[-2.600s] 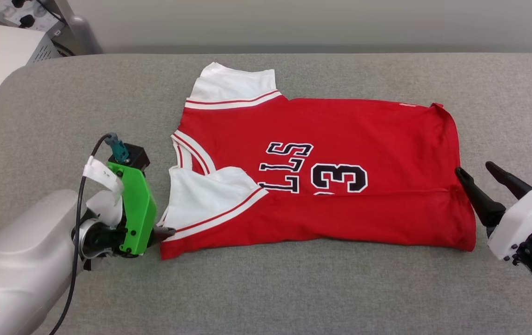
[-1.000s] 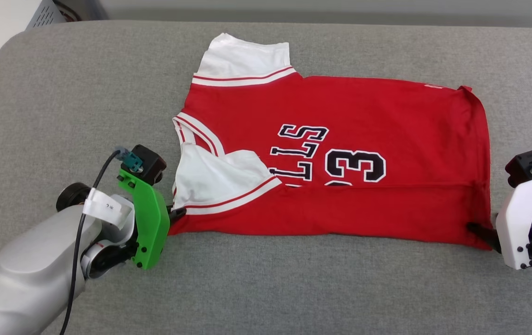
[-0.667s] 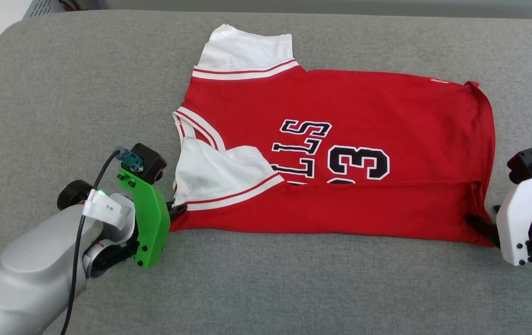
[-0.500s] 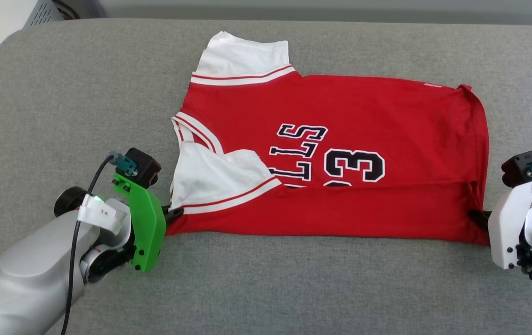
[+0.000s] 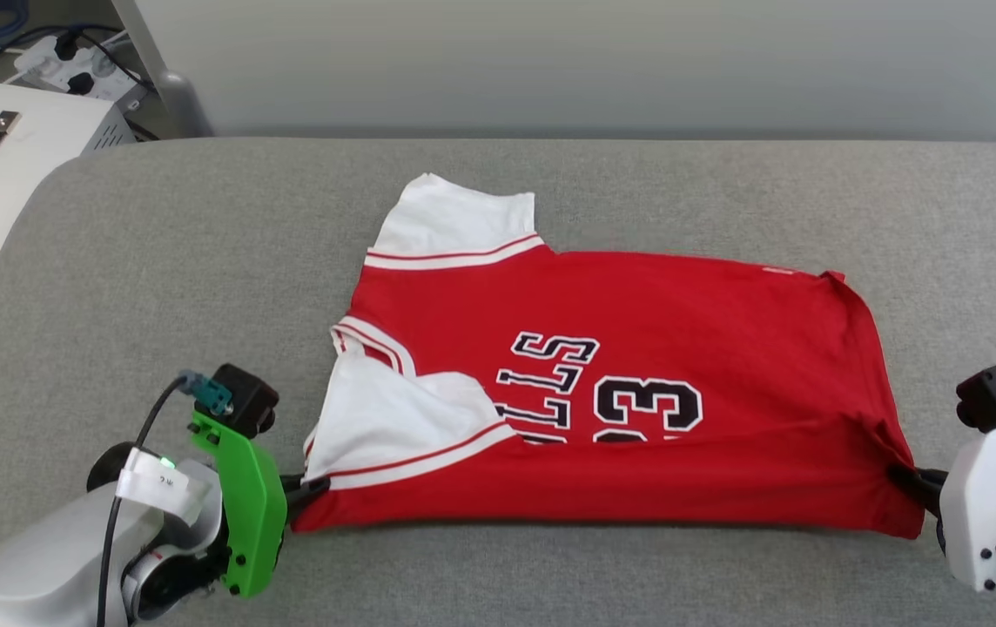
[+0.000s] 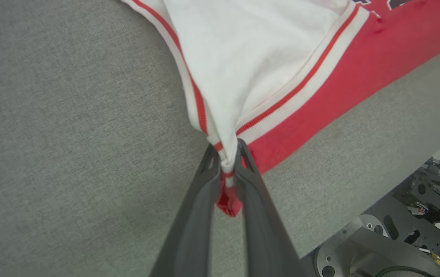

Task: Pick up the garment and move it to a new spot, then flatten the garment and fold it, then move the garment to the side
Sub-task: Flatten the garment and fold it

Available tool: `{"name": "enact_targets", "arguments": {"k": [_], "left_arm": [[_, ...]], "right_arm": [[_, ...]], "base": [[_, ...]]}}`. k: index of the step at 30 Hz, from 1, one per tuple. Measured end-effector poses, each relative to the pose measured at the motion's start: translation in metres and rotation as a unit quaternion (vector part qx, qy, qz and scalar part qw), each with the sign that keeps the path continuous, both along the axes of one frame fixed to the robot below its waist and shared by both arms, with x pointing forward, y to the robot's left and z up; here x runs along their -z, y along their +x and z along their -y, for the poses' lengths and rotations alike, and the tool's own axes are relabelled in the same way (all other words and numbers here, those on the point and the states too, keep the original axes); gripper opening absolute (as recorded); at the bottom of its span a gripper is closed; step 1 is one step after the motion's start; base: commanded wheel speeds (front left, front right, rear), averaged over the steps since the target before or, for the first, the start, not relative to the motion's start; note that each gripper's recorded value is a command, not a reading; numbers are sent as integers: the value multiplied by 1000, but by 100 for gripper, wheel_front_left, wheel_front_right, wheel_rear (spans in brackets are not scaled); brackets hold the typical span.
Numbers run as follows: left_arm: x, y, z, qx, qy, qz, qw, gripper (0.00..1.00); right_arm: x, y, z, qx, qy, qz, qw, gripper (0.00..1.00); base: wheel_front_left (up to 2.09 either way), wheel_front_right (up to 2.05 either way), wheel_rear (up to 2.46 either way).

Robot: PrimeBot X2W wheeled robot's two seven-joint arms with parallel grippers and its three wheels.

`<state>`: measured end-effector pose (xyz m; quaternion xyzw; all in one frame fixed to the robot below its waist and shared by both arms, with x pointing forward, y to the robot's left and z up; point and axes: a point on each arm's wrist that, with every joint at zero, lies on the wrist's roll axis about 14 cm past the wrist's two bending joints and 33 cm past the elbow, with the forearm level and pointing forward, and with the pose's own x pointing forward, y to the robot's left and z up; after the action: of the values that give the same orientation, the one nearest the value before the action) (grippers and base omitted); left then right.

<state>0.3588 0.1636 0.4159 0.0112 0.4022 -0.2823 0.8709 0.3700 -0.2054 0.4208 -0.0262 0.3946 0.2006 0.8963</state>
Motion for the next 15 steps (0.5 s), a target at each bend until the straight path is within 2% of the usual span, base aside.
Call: {"name": "enact_targets", "arguments": {"k": [10, 15], "left_arm": [[16, -42, 8, -1, -6, -43, 999, 0], [42, -40, 5, -16, 4, -79, 997, 0]], "right_arm": [[7, -38, 13, 26, 11, -29, 999, 0], [36, -43, 14, 61, 22, -77, 995, 0]], "base": [[0, 0, 0], [0, 0, 0]]}}
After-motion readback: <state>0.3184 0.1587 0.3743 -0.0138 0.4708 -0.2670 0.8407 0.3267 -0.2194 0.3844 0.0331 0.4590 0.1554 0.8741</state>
